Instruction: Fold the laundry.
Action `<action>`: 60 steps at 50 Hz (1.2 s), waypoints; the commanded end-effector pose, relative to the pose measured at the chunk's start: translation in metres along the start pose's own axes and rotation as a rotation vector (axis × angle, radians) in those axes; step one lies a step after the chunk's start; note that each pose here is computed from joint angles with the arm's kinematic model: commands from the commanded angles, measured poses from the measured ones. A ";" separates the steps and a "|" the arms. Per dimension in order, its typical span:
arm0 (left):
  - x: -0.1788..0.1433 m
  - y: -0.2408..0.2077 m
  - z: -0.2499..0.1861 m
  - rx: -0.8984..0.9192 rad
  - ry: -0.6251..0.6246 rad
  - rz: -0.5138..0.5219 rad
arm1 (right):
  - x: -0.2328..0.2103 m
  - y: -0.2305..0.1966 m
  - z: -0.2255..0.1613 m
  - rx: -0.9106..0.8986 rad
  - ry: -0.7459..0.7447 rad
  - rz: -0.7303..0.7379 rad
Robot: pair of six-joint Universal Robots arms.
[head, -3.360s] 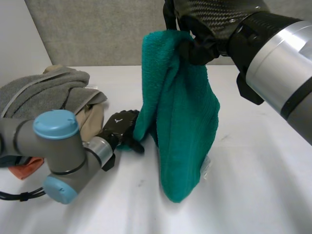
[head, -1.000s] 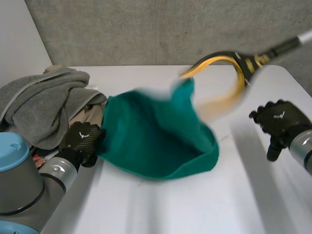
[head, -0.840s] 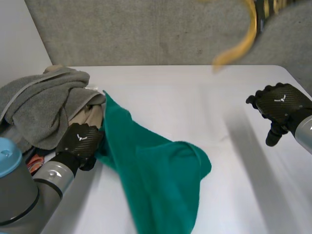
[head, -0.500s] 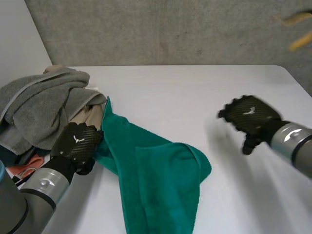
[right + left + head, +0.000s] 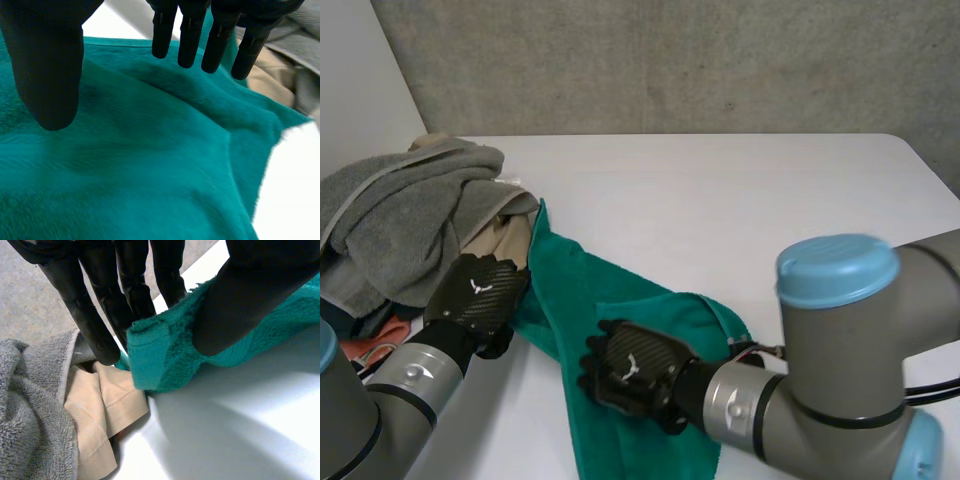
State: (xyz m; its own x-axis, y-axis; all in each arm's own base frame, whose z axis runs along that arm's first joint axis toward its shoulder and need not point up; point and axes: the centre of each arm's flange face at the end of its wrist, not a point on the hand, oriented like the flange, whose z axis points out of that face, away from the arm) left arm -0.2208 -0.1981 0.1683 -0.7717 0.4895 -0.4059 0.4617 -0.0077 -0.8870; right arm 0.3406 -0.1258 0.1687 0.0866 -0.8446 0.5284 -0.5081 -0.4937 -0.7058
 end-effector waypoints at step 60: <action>0.008 -0.047 -0.009 0.172 0.022 0.028 | 0.162 0.105 -0.084 -0.356 0.849 0.556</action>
State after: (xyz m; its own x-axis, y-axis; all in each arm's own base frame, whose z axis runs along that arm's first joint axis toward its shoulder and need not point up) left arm -0.2416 -0.1915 0.1945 -0.7479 0.5109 -0.4239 0.4245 -0.1230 -0.8970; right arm 0.2369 -0.3326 0.2199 -0.8623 -0.3746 0.3408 -0.4174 0.1444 -0.8972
